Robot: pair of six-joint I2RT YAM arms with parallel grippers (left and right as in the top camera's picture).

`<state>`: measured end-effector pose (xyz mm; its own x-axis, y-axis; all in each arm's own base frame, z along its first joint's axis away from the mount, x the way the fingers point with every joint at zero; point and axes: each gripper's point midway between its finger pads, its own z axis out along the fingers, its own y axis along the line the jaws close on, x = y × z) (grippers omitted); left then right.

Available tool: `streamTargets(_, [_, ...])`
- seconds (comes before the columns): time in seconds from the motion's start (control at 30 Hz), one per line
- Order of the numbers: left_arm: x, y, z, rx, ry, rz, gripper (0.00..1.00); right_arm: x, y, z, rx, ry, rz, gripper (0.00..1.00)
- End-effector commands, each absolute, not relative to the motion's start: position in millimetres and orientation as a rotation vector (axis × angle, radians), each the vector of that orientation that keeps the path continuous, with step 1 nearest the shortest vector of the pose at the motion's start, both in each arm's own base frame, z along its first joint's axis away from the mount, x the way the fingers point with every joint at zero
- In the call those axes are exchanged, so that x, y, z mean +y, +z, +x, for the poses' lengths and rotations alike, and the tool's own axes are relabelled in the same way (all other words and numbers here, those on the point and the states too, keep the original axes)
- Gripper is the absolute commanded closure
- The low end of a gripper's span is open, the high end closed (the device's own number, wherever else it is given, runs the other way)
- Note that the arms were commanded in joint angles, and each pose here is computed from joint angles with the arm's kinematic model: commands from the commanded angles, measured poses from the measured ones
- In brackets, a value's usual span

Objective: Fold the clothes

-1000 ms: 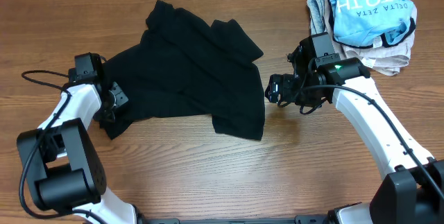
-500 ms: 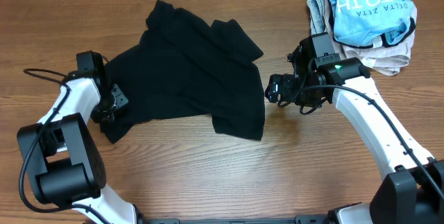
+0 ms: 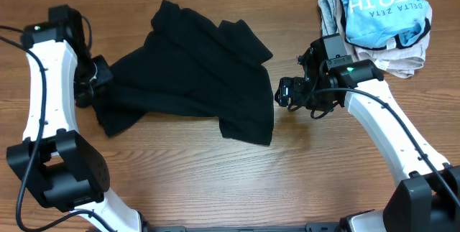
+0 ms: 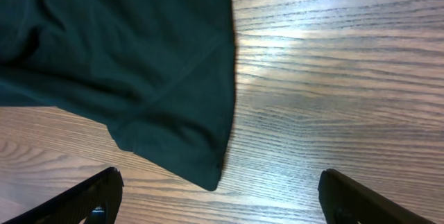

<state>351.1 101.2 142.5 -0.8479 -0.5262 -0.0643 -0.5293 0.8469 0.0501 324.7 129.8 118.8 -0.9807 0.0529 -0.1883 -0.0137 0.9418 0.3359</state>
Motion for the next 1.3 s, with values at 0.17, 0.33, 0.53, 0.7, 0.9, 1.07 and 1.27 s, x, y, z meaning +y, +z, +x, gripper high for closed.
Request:
streamTargets(0.17, [77, 157, 344, 3.063, -0.082, -0.661, 0.96, 136, 106, 314, 2.923, 0.511, -0.003, 0.11])
streamTargets(0.33, [74, 162, 339, 3.072, -0.099, -0.623, 0.96, 139, 82, 300, 2.961, 0.504, -0.023, 0.12])
streamTargets(0.53, [71, 172, 339, 3.038, -0.121, -0.605, 0.96, 139, 53, 292, 2.986, 0.497, -0.038, 0.16])
streamTargets(0.7, [69, 172, 342, 3.031, -0.119, -0.588, 0.96, 150, 31, 283, 3.022, 0.482, -0.209, 0.22])
streamTargets(0.9, [62, 173, 349, 3.015, -0.118, -0.551, 0.96, 175, 5, 267, 3.066, 0.415, -0.399, 0.23])
streamTargets(1.07, [60, 173, 353, 3.005, -0.118, -0.535, 0.96, 175, -5, 262, 3.091, 0.304, -0.367, 0.43])
streamTargets(1.27, [61, 175, 355, 2.996, -0.117, -0.534, 0.96, 175, -1, 267, 3.107, 0.285, -0.194, 0.96])
